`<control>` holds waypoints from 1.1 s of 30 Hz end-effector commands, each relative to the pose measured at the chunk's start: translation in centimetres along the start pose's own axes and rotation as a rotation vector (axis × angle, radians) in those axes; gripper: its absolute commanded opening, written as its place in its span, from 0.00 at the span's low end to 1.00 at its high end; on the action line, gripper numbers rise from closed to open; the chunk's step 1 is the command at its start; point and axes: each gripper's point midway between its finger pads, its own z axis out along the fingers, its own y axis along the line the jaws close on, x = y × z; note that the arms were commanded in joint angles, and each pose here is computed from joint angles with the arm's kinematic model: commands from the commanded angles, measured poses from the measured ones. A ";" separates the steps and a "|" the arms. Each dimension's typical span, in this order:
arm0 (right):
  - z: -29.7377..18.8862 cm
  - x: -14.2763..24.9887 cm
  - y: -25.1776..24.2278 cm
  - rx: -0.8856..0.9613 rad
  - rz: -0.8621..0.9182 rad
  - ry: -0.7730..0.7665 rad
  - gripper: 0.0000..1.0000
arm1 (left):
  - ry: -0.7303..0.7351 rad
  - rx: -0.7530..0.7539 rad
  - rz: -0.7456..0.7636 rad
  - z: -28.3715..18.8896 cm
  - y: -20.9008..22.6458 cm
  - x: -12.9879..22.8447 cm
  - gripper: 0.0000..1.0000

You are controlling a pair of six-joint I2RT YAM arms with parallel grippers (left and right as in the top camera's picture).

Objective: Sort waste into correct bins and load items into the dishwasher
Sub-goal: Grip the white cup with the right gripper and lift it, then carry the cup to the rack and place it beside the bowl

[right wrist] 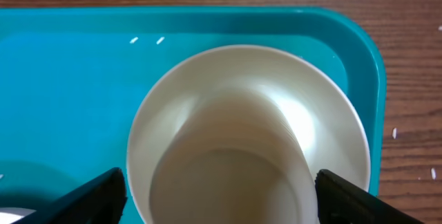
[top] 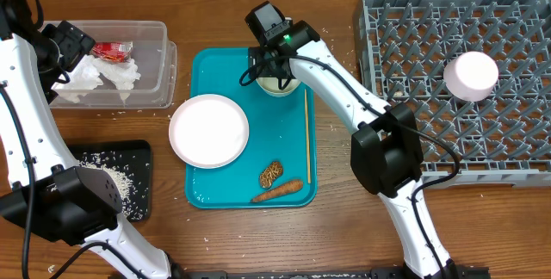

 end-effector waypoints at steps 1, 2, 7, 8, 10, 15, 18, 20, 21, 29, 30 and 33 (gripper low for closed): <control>0.9 0.4 -0.1 0.013 0.004 0.015 0.86 | -0.012 0.014 -0.016 -0.5 -0.2 -0.2 1.00; 0.8 0.4 -0.1 0.013 0.005 0.015 0.84 | -0.012 0.014 -0.016 -0.5 -0.2 -0.2 1.00; 0.5 0.3 -0.4 0.018 0.009 0.019 0.67 | -0.012 0.014 -0.016 -0.5 -0.2 -0.2 1.00; 0.3 0.2 -0.5 0.018 0.010 0.018 0.64 | -0.013 0.014 -0.016 -0.5 -0.2 -0.2 1.00; 0.0 -0.1 -0.7 0.017 0.015 0.014 0.64 | -0.013 0.014 -0.016 -0.5 -0.2 -0.2 1.00; -3.0 -2.0 -1.6 0.004 0.045 -0.027 0.59 | -0.012 0.014 -0.016 -0.5 -0.2 -0.2 1.00; -6.0 -4.1 -2.9 -0.008 0.079 -0.071 0.59 | -0.013 0.014 -0.016 -0.5 -0.2 -0.2 1.00; -8.6 -5.8 -4.2 -0.017 0.112 -0.111 0.59 | -0.013 0.014 -0.016 -0.5 -0.2 -0.2 1.00; -9.8 -6.5 -4.8 -0.021 0.126 -0.129 0.59 | -0.013 0.014 -0.016 -0.5 -0.2 -0.2 1.00; -20.9 -11.3 -15.9 0.007 0.322 -0.307 0.59 | -0.012 0.014 -0.016 -0.5 -0.2 -0.2 1.00; -21.9 -11.5 -17.7 0.019 0.352 -0.324 0.59 | -0.012 0.014 -0.016 -0.5 -0.2 -0.2 1.00; -24.8 -11.8 -23.5 0.066 0.448 -0.371 0.59 | -0.013 0.014 -0.016 -0.5 -0.2 -0.2 1.00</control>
